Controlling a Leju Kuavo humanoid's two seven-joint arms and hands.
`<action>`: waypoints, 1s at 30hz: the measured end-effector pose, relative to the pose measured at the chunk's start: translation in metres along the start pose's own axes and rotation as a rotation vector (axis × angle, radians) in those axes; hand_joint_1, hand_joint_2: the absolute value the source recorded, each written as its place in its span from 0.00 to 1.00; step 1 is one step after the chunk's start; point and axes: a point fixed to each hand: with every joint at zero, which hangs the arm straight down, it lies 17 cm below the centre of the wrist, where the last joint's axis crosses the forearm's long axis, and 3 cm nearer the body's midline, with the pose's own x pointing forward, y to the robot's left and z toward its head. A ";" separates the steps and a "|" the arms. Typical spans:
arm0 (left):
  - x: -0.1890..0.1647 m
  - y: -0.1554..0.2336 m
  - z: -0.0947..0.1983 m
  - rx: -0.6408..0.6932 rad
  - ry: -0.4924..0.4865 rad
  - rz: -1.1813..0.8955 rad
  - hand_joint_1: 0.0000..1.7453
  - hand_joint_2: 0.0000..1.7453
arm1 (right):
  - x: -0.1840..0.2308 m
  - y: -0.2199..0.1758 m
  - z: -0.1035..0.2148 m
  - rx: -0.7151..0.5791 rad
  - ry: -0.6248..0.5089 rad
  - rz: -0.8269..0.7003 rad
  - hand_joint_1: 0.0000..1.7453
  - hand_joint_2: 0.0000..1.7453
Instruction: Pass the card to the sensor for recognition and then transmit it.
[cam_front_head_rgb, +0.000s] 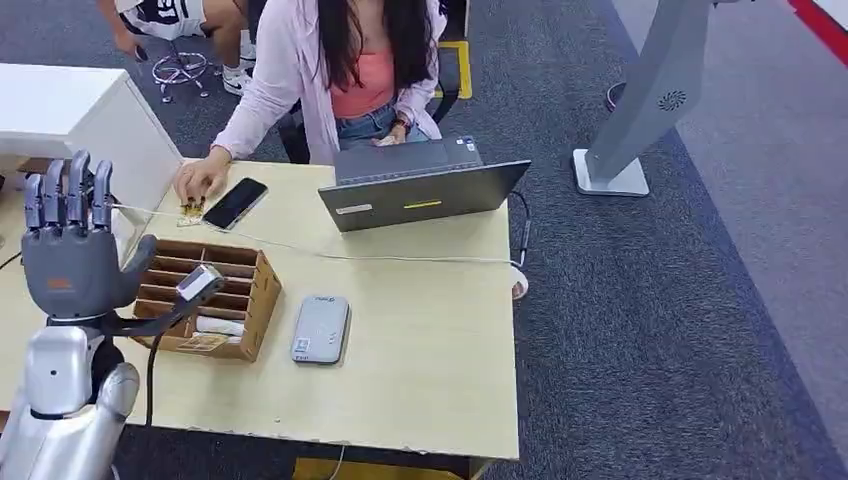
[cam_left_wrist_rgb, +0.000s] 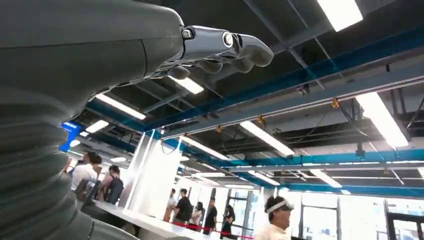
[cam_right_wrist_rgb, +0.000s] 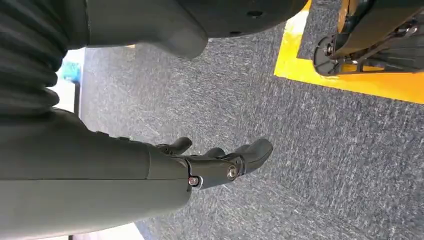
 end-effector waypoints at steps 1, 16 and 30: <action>0.001 0.003 0.002 0.005 -0.001 0.003 0.00 1.00 | 0.000 0.000 0.000 0.000 0.001 -0.005 0.00 1.00; 0.072 -0.037 0.116 -0.369 -0.107 0.127 0.00 1.00 | 0.000 0.003 0.000 0.004 0.003 -0.140 0.00 1.00; 0.079 -0.082 0.195 -0.681 -0.158 0.172 0.00 1.00 | -0.001 0.005 0.000 0.017 0.007 -0.161 0.00 1.00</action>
